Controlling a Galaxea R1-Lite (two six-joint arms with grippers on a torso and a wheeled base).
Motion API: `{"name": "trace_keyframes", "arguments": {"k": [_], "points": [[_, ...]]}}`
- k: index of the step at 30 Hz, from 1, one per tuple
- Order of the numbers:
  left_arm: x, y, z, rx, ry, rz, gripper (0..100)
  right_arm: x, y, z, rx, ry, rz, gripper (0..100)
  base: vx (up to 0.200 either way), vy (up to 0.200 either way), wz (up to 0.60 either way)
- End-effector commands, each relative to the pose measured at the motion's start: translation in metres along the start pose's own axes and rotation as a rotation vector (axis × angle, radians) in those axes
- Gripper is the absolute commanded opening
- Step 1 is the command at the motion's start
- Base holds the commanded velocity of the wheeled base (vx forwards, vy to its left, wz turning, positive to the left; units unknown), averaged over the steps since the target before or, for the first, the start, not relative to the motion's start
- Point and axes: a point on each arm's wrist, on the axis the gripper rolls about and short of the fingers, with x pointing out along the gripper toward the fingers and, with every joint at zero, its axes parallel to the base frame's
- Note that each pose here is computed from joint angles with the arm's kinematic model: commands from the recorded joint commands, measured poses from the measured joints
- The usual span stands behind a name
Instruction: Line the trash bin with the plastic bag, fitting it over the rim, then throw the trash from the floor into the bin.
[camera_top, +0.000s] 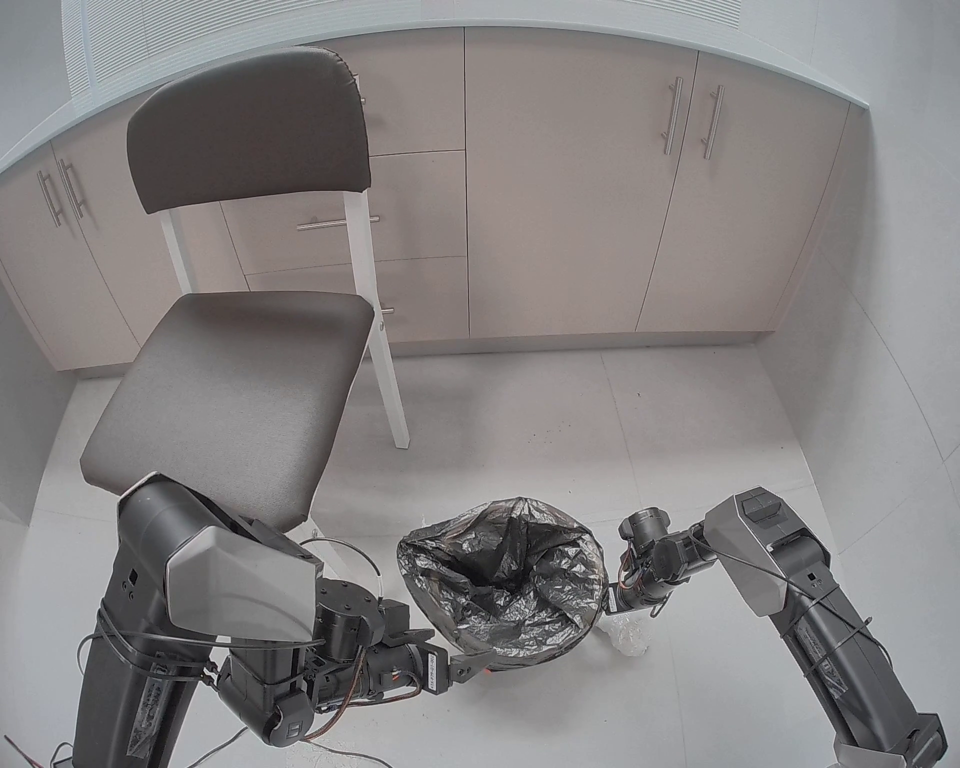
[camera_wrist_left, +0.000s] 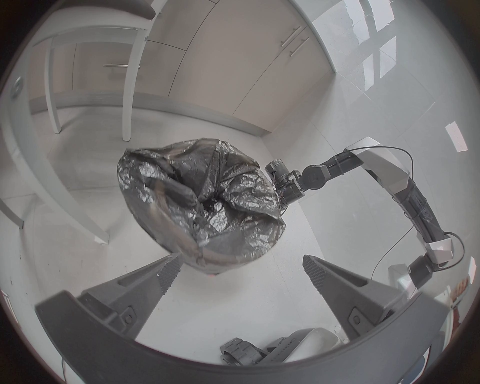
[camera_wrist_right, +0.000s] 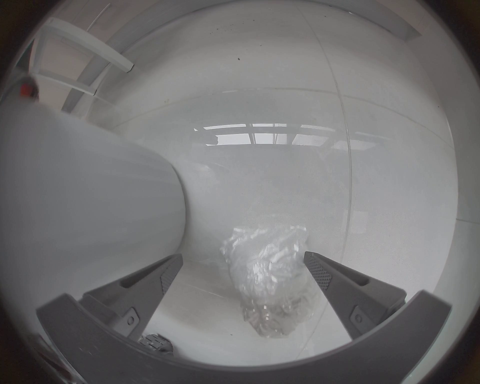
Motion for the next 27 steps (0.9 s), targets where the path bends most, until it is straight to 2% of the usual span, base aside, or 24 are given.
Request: {"name": "trace_keyframes", "arguments": {"k": [1, 4, 7, 12, 20, 21, 22, 27], "points": [[0.0007, 0.0003, -0.001, 0.002, 0.003, 0.0, 100, 0.0005, -0.0006, -0.0003, -0.006, -0.003, -0.031, 100, 0.0, 0.0, 0.0], [0.0011, 0.0005, -0.0012, 0.002, 0.002, 0.002, 100, 0.0004, -0.0024, 0.0002, -0.027, -0.01, -0.08, 100, 0.0, 0.0, 0.0], [0.0039, 0.0019, -0.0045, 0.04, 0.008, 0.015, 100, 0.0002, -0.0035, 0.0005, -0.123, -0.011, -0.163, 100, 0.0, 0.0, 0.0], [0.0057, 0.0024, -0.0035, 0.043, -0.003, 0.028, 100, 0.0, -0.0039, 0.0005, -0.209, -0.005, -0.248, 100, 0.0, 0.0, 0.0], [0.0056, 0.0029, -0.0017, 0.021, -0.011, 0.03, 100, 0.0001, -0.0031, -0.0006, -0.237, 0.009, -0.24, 100, 0.0, 0.0, 0.0], [0.0051, 0.0026, -0.0001, -0.015, -0.017, 0.027, 100, 0.0002, -0.0023, -0.0007, -0.263, 0.012, -0.233, 100, 0.0, 0.0, 0.0], [0.0052, 0.0024, 0.0006, -0.014, -0.02, 0.026, 100, 0.0002, -0.0022, -0.0007, -0.264, 0.012, -0.232, 100, 0.0, 0.0, 0.0], [0.0057, 0.0023, 0.0012, -0.022, -0.023, 0.026, 100, 0.0005, 0.0013, -0.0043, -0.292, 0.044, -0.185, 100, 0.0, 0.0, 0.0]]}}
